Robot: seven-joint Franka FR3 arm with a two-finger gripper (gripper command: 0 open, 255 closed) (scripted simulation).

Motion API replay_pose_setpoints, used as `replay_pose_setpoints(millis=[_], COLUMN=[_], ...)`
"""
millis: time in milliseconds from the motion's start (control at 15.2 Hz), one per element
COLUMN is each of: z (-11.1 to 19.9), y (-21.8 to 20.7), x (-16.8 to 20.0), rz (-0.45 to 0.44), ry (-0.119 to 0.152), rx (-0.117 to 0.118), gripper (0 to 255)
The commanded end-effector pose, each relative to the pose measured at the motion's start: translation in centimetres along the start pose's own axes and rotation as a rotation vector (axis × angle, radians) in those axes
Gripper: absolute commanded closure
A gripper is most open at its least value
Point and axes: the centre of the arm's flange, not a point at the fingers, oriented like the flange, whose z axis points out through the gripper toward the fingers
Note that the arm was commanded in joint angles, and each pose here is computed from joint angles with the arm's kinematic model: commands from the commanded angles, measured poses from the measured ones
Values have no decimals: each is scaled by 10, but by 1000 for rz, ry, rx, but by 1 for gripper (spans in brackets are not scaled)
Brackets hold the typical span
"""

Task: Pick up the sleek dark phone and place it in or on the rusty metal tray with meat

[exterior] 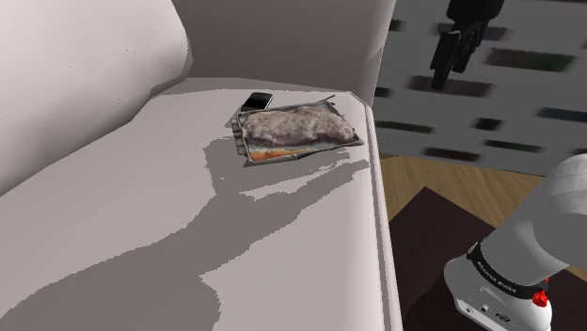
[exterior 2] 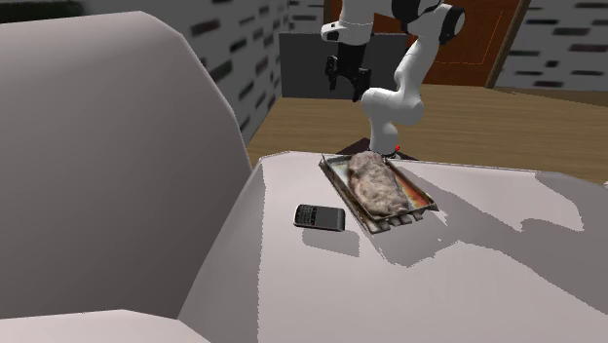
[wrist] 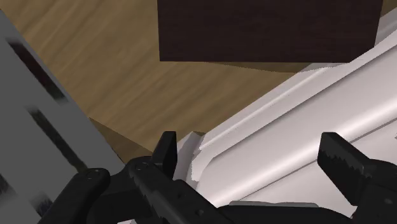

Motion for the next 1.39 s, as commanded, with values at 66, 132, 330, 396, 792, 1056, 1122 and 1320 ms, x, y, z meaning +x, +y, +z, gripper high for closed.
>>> replay_pose_setpoints(millis=[66,132,330,396,792,1056,1122,1320], z=[1,2,5,6,11,14,14,16], y=[-11,-21,-51,-61,-114,-146,-153,-173], x=[7,15,38,47,101,142,152,185], rz=[23,46,116,139,278,371,394,464], ry=[0,1,2,2,4,5,5,6], rx=[3,6,14,17,33,44,47,55], gripper=[0,0,0,0,0,0,0,0])
